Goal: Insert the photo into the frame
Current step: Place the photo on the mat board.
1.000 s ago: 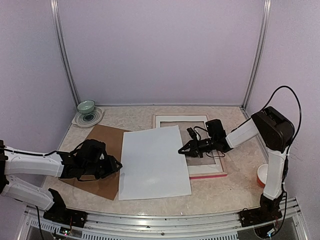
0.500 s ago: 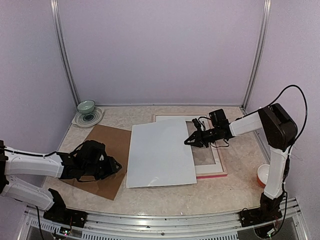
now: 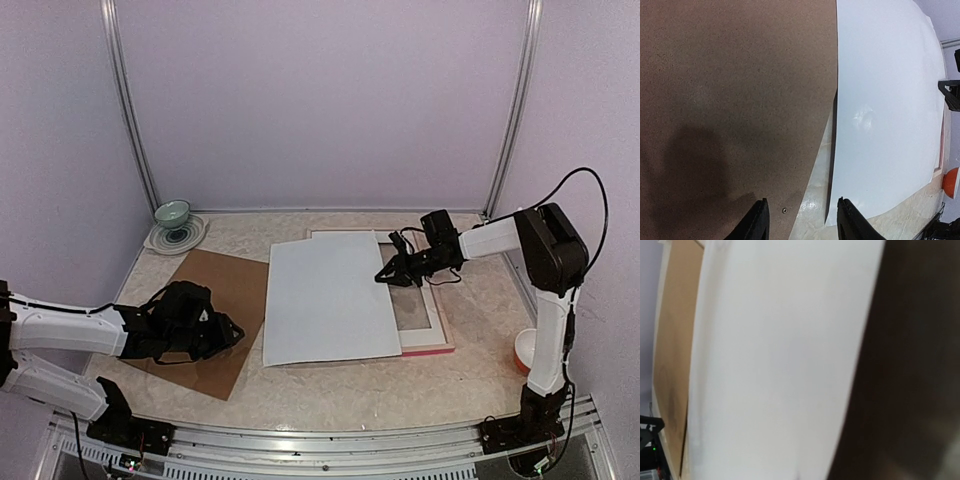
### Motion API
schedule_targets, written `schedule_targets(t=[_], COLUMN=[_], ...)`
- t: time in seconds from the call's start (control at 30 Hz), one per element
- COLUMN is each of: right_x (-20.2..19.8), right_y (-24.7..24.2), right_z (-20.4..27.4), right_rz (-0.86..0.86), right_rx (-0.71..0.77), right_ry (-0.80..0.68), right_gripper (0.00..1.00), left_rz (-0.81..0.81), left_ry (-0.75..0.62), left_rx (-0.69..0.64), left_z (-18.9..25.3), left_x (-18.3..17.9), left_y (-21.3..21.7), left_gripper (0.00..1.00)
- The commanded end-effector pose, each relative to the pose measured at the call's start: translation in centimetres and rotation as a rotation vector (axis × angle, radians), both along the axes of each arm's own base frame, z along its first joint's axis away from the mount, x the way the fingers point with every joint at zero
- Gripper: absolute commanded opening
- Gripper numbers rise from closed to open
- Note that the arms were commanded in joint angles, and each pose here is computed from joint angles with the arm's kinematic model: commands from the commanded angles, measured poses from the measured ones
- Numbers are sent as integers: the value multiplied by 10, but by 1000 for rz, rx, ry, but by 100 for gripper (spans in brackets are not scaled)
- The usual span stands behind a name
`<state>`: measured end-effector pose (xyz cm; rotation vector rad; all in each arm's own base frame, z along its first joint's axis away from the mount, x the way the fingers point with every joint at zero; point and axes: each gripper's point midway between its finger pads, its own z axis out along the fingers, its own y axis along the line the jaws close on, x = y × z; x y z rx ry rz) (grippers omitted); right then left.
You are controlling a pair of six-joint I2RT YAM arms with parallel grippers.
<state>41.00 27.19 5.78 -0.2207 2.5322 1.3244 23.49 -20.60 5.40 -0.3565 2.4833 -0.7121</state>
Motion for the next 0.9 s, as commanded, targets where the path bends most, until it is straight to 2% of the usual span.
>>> schedule_targets(t=[0.0, 0.43, 0.87], right_x=[11, 25, 31], right_y=[-11, -33, -44], right_z=[-7, -25, -23], right_rz=[-5, -30, -37], right_rx=[-53, -113, -186], right_ry=[0, 21, -7], right_gripper=[4, 5, 5], left_rz=[-1, -1, -4], left_ry=[4, 7, 15], left_rx=[2, 2, 4], left_z=[-5, -8, -11], left_x=[-3, -6, -7], left_y=[0, 2, 1], left_gripper=[47, 47, 47])
